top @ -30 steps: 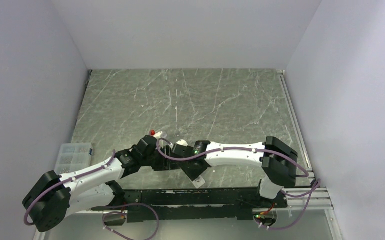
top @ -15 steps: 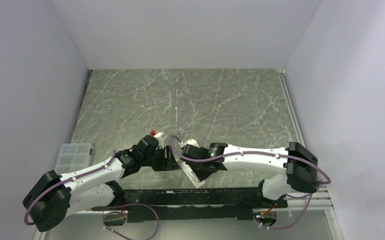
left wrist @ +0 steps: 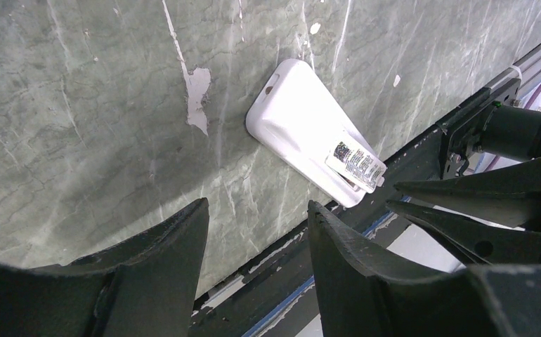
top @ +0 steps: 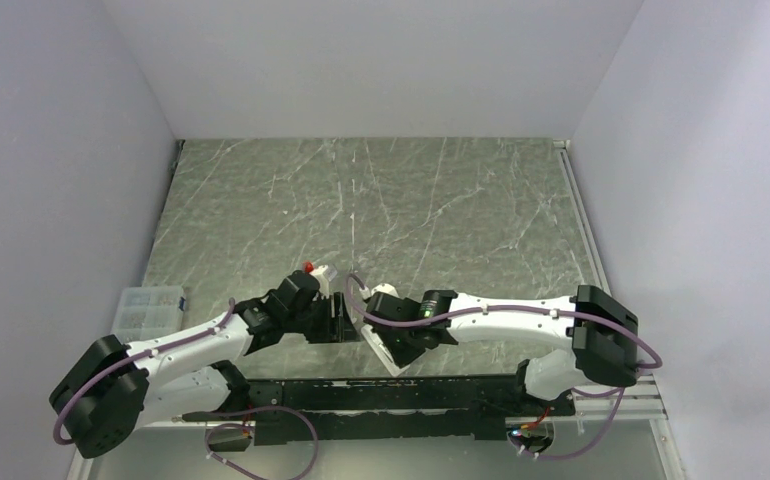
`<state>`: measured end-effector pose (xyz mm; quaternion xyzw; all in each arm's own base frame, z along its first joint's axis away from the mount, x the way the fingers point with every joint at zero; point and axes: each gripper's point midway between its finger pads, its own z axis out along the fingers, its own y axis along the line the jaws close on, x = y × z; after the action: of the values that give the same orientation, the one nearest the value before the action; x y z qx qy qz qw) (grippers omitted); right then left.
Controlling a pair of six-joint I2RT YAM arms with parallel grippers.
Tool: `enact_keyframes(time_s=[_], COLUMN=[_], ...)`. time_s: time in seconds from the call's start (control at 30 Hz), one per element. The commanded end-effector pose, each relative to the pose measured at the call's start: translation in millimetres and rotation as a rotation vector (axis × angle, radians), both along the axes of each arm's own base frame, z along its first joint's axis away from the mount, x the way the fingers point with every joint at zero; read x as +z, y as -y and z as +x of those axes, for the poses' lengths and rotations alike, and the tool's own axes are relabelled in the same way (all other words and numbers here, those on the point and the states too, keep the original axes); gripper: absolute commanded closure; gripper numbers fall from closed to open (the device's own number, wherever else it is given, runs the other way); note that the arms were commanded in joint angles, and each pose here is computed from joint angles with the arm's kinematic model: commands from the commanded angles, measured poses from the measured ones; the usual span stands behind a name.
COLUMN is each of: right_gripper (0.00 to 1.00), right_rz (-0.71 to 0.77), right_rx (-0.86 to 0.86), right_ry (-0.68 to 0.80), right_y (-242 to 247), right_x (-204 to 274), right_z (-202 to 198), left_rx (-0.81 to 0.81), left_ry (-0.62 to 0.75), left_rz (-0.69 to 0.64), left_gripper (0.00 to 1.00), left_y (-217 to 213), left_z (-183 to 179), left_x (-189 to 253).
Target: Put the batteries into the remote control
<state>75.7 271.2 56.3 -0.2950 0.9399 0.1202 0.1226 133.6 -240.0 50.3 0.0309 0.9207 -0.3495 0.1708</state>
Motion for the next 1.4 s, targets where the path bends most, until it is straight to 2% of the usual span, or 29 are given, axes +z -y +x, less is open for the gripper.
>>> enact_keyframes(time_s=[0.0,0.37,0.67,0.87,1.0,1.13,1.23,1.37], right_gripper=[0.82,0.83,0.7,0.7,0.69,0.66,0.61,0.51], right_rz=[0.026,0.009,-0.001,0.027,0.106,0.265,0.359,0.416], right_rx=[-0.011,-0.02,-0.045,-0.041,0.003,0.028,0.071,0.153], right_ry=[0.001,0.02,0.054,0.065,0.098,0.195,0.25,0.307], right_y=[-10,-8,3,-1,-14,-25,-31,-38], right_x=[-3,1,9,13,24,46,60,71], right_z=[3,7,10,12,15,25,29,31], left_rx=[-0.018,-0.019,-0.022,-0.023,-0.013,0.012,0.02,0.022], left_ry=[0.043,0.046,0.039,0.035,0.045,0.054,0.064,0.071], left_rz=[-0.033,-0.036,-0.037,-0.031,0.0,0.034,0.036,0.007], left_gripper=[0.41,0.41,0.41,0.41,0.41,0.39,0.37,0.31], left_y=[6,6,7,6,1,-8,-13,-15], left_z=[6,6,6,5,8,9,8,3], left_x=[13,13,12,10,11,13,18,24])
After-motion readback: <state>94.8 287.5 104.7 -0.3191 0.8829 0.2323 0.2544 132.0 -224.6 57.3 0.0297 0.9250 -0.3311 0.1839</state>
